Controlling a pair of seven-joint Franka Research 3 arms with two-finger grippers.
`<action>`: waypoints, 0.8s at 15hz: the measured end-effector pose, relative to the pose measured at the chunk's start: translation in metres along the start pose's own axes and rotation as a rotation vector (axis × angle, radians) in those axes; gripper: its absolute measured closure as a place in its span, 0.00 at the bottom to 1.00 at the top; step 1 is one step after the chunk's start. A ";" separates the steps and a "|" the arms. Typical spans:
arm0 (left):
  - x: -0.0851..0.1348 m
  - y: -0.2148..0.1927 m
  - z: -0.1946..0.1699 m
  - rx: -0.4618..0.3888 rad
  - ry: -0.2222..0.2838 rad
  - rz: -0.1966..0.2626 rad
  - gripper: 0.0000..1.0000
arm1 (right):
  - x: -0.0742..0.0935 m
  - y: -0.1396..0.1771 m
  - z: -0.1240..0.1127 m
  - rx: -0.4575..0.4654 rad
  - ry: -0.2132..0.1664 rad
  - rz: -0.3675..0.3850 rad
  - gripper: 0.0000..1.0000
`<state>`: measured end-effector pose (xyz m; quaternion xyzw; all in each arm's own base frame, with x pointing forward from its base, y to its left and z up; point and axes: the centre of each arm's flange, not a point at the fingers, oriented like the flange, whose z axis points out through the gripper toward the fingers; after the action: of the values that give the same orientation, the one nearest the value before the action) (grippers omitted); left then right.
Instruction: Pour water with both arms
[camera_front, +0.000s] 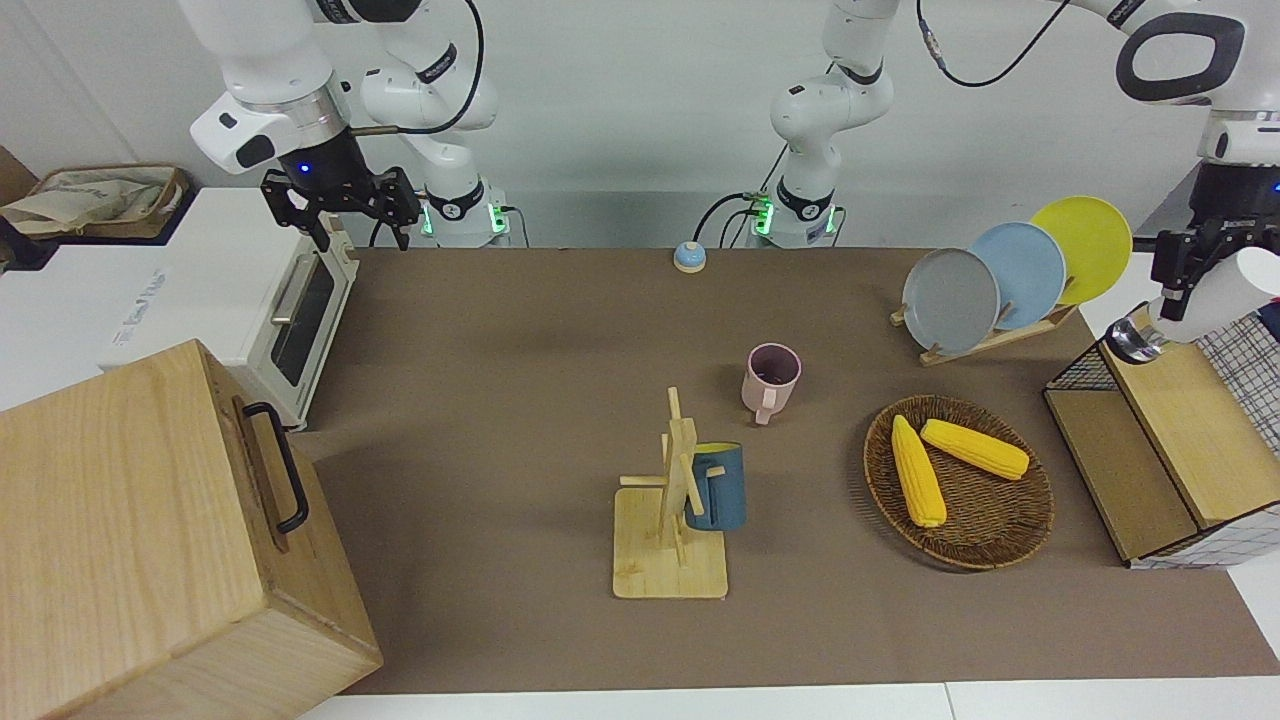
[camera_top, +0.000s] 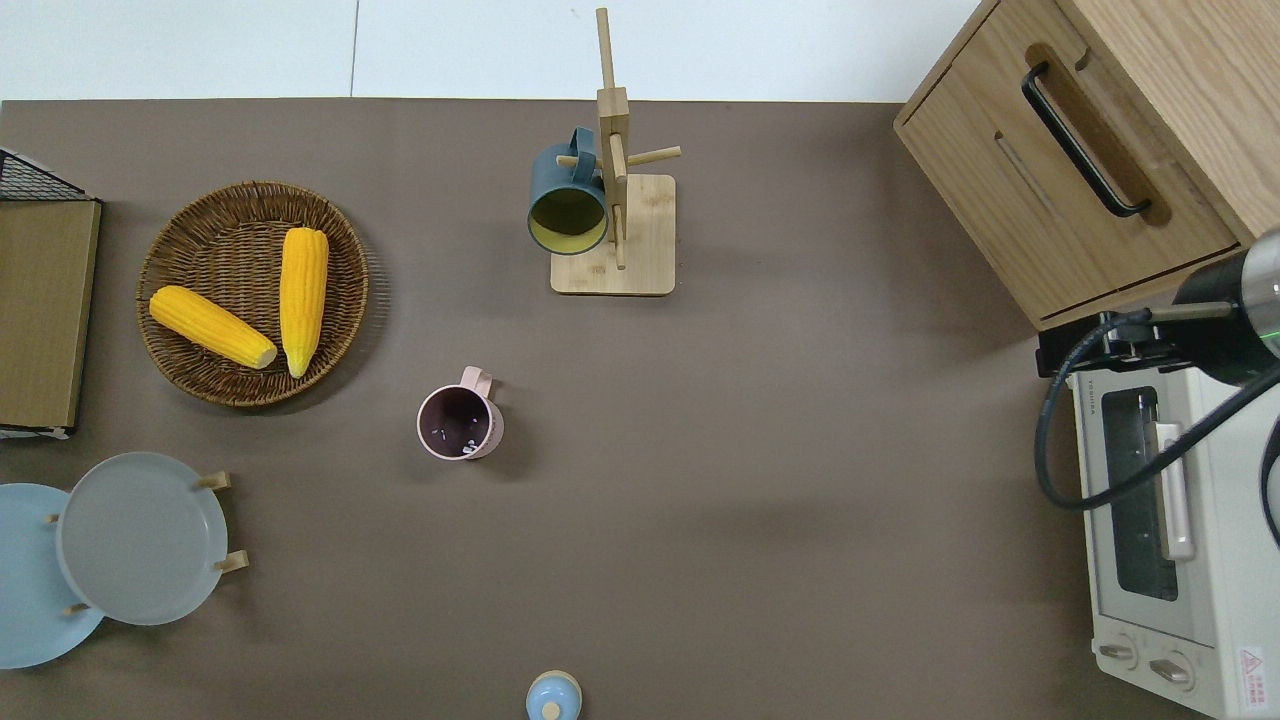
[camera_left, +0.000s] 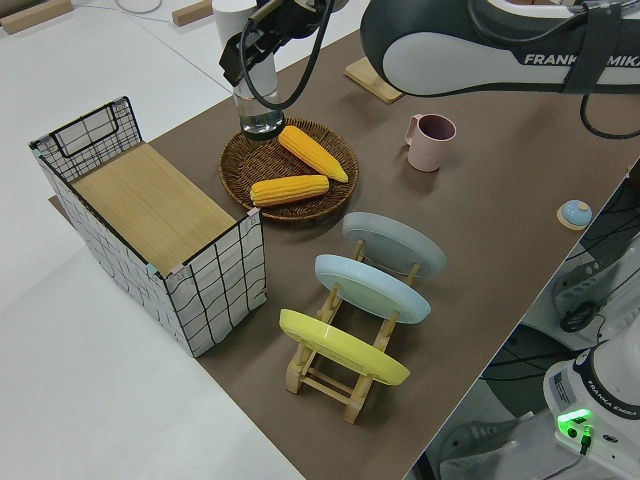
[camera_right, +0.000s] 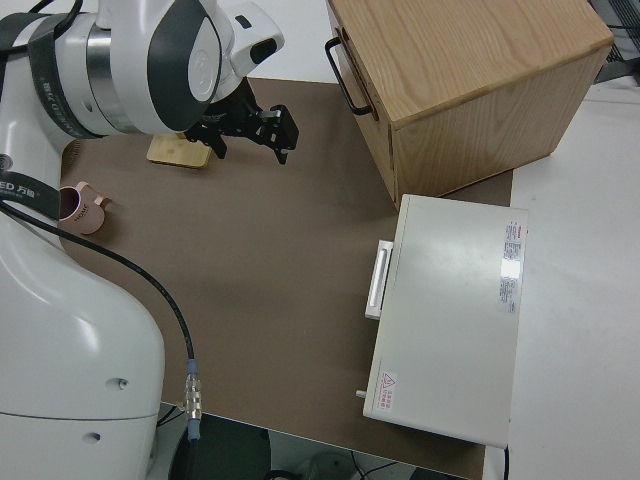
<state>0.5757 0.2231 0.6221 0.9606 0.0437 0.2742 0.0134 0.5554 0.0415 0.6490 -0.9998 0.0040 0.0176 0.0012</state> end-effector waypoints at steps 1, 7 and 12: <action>0.001 -0.013 0.005 -0.005 0.004 0.006 0.37 | 0.000 0.000 0.000 0.000 0.000 0.000 0.01; 0.002 -0.079 0.041 0.008 0.085 0.031 0.37 | 0.000 0.000 0.000 0.000 0.000 0.000 0.01; 0.000 -0.100 0.061 0.050 0.110 0.060 0.37 | 0.000 0.000 0.000 0.000 0.000 0.000 0.01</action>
<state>0.6003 0.3221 0.5647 0.9450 0.0222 0.3255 -0.0210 0.5554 0.0415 0.6490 -0.9998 0.0040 0.0176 0.0012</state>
